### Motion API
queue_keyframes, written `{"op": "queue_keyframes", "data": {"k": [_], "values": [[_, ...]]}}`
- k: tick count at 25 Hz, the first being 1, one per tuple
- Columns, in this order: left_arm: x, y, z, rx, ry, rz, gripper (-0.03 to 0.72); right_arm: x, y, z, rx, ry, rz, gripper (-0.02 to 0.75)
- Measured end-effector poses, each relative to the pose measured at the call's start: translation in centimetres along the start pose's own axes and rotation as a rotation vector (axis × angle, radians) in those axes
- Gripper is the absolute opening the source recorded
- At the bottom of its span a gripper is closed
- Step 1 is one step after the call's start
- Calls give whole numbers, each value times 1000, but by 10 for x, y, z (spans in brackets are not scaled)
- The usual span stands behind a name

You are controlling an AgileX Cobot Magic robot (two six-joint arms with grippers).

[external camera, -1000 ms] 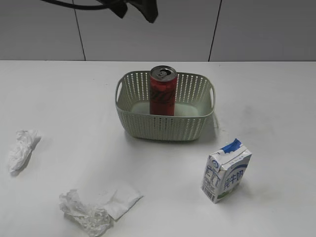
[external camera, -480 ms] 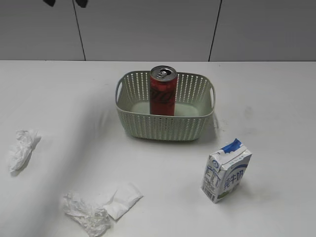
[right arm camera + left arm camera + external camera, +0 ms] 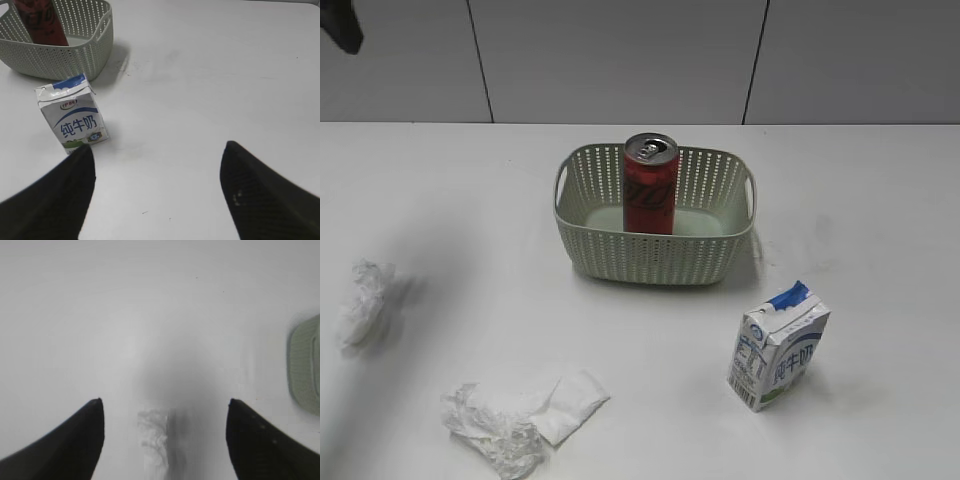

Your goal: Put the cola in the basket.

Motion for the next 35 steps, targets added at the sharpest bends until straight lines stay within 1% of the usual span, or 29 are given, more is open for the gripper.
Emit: {"op": "queue_keyframes", "data": {"k": [3, 5, 12, 24, 30, 33, 35], "values": [[7, 27, 11, 28, -27, 16, 574, 0, 0, 0, 0, 0, 0, 590], [5, 48, 19, 43, -31, 17, 574, 0, 0, 0, 0, 0, 0, 590], [-12, 127, 35, 99, -18, 17, 574, 0, 0, 0, 0, 0, 0, 590], [-36, 247, 19, 155, -1, 28, 568, 0, 0, 0, 0, 0, 0, 590], [-45, 285, 15, 104, 2, 35, 566, 0, 0, 0, 0, 0, 0, 590], [-47, 296, 16, 52, -8, 54, 566, 0, 0, 0, 0, 0, 0, 590], [-48, 298, 21, 3, -16, 59, 566, 0, 0, 0, 0, 0, 0, 590]]}}
Point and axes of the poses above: a point on each arm's last joint axis where the gripper is mounted, z pointing back along that axis away from the gripper, x along the wrist's bending axis when the last joint is at zero, y = z × x, the point moved 5 cm from there along -z, pointing out along that axis toward the gripper, and after that the axes turned 10 degrees about -z, right-handed, at the moved point
